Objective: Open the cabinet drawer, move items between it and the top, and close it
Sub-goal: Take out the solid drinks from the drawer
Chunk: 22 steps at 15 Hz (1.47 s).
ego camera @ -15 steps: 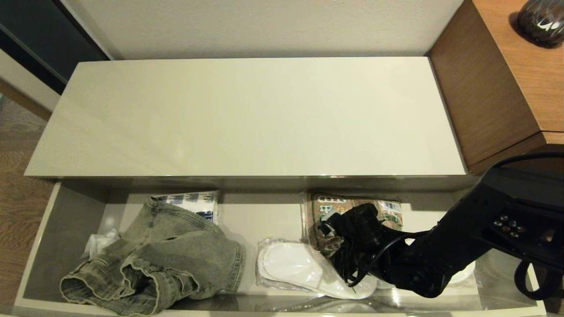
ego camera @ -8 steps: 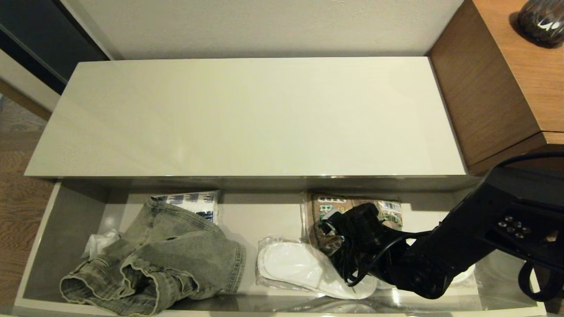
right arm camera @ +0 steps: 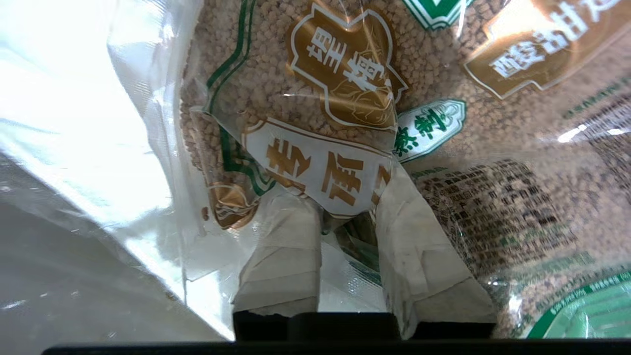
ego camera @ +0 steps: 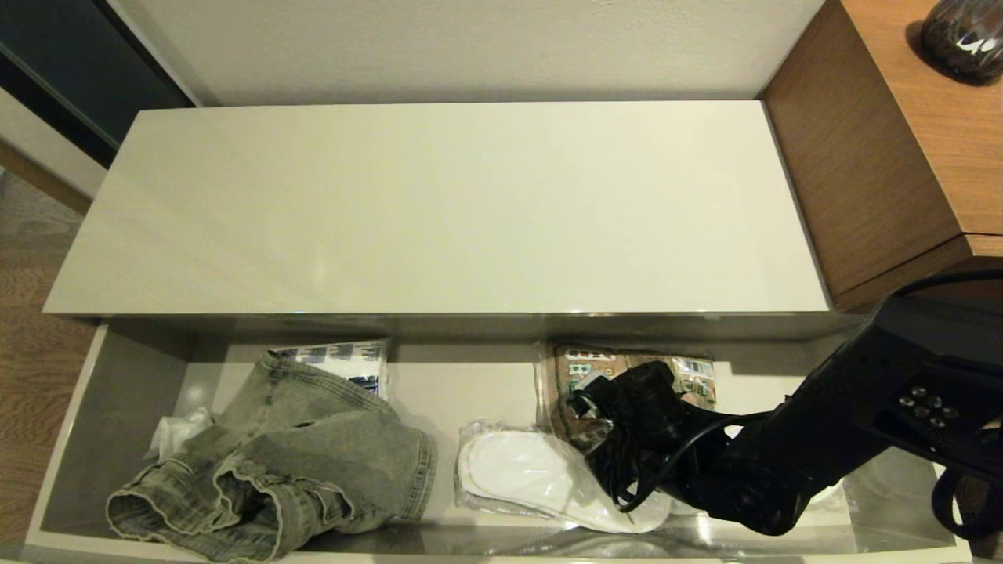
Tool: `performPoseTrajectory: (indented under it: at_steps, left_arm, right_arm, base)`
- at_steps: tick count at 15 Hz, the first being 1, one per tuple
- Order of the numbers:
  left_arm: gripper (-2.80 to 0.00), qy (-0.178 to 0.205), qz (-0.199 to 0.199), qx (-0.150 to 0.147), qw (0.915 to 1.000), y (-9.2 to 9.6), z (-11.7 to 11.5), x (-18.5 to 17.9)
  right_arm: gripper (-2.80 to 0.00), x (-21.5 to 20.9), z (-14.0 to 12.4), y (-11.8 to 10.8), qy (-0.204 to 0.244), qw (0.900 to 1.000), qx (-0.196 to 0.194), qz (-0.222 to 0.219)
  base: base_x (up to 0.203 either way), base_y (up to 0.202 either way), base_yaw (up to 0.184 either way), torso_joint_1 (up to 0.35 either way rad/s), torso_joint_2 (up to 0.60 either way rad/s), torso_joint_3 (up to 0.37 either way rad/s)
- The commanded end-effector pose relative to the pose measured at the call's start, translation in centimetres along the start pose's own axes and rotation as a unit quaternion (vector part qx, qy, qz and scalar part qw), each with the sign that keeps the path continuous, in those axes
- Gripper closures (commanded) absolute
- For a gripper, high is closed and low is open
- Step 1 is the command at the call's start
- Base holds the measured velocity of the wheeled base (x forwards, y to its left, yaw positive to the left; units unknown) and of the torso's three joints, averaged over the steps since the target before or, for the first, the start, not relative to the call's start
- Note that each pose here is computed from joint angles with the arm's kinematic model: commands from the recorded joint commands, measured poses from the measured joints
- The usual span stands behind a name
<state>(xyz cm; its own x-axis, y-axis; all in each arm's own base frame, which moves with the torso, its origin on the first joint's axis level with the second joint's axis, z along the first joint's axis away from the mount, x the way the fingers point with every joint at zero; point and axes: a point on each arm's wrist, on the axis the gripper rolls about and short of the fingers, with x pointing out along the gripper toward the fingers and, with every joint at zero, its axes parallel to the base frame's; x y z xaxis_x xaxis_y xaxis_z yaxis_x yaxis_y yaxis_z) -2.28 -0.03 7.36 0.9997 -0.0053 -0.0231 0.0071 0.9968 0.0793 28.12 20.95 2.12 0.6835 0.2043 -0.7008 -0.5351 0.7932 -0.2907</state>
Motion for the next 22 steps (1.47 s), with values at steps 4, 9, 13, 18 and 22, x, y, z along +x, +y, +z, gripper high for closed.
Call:
performPoseTrajectory:
  at_steps: [4, 9, 13, 18, 22]
  left_arm:
    - [0.0, 0.001, -0.001, 0.007, 1.0, 0.0, 0.0, 0.0]
    - [0.0, 0.001, -0.001, 0.007, 1.0, 0.0, 0.0, 0.0]
    - [0.0, 0.001, -0.001, 0.006, 1.0, 0.0, 0.0, 0.0]
    - [0.0, 0.0, 0.0, 0.002, 1.0, 0.0, 0.0, 0.0]
    - [0.0, -0.001, 0.001, 0.001, 1.0, 0.0, 0.0, 0.0]
  right_arm:
    - [0.0, -1.9, 0.9, 0.2, -0.024, 1.0, 0.0, -0.009]
    - [0.0, -3.9, 1.4, 0.1, -0.04, 0.999, -0.001, -0.013]
    - [0.0, -6.0, 1.9, -0.5, -0.057, 0.998, 0.004, -0.025]
    - [0.0, -9.7, 2.4, -1.6, -0.061, 0.998, 0.006, -0.032]
    - [0.0, -12.5, 1.9, -1.7, -0.044, 0.999, 0.017, -0.021]
  base:
    - [0.0, 0.0, 0.0, 0.0, 0.0, 0.0]
    - [0.0, 0.0, 0.0, 0.0, 0.0, 0.0]
    - [0.0, 0.0, 0.0, 0.0, 0.0, 0.0]
    - [0.0, 0.0, 0.0, 0.0, 0.0, 0.0]
    - [0.0, 0.0, 0.0, 0.0, 0.0, 0.0]
